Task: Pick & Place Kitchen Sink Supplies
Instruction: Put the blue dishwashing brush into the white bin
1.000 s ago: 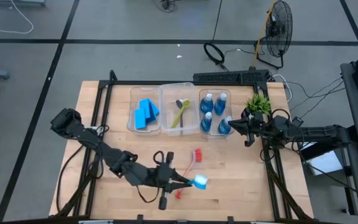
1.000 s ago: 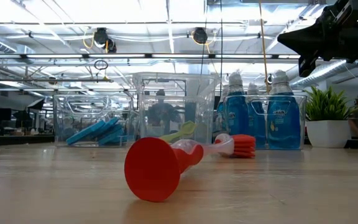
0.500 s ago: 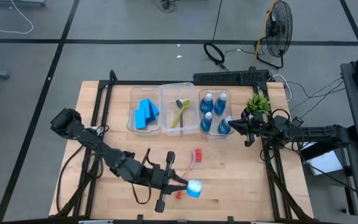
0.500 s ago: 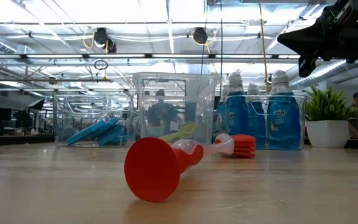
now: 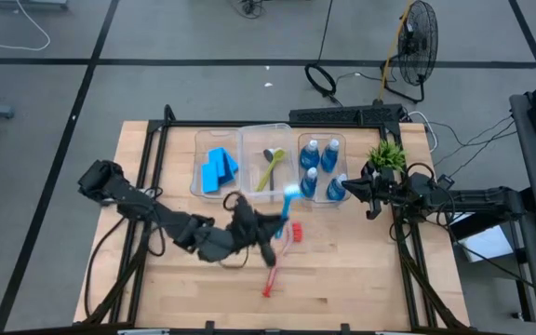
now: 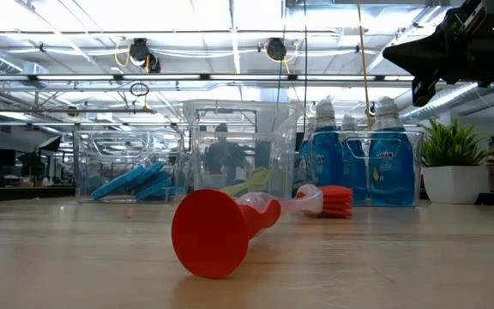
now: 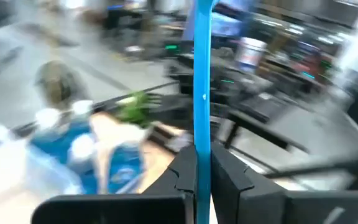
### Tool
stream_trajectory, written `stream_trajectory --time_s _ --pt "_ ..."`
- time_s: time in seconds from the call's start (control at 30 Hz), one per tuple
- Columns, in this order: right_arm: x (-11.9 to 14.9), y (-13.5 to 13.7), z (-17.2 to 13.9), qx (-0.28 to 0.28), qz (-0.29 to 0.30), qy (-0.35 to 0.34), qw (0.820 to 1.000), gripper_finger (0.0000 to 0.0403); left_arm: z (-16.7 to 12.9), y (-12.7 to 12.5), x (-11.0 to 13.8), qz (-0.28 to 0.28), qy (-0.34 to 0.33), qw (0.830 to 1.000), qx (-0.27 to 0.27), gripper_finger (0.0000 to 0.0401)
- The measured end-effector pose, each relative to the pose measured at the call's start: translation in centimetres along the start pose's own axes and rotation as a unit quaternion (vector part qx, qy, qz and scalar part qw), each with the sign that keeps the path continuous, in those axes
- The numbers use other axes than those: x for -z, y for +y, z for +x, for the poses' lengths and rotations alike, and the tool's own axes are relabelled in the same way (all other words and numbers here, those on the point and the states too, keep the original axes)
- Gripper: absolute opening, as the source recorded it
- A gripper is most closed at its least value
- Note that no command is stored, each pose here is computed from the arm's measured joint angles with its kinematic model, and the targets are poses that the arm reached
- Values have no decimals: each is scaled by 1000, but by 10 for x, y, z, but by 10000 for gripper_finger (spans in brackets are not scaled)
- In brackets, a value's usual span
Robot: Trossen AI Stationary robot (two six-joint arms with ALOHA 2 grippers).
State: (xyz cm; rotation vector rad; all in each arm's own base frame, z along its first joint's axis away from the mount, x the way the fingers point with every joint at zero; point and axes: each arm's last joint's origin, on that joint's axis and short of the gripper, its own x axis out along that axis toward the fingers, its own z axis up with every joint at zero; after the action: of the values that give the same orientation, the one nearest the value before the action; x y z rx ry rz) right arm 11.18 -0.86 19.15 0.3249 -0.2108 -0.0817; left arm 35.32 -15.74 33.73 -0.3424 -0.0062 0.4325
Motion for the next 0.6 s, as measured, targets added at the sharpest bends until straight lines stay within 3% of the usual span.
stream_trajectory --time_s 0.13,0.3,0.6 --pt "0 0 0 0 0 0 1000 4 20 22 -2 -37 -2 997 -66 19" --pt "0 0 0 0 0 0 1000 4 49 54 -11 -45 0 993 -106 19" --pt "0 0 0 0 0 0 1000 4 91 132 -17 -59 92 978 -179 19"
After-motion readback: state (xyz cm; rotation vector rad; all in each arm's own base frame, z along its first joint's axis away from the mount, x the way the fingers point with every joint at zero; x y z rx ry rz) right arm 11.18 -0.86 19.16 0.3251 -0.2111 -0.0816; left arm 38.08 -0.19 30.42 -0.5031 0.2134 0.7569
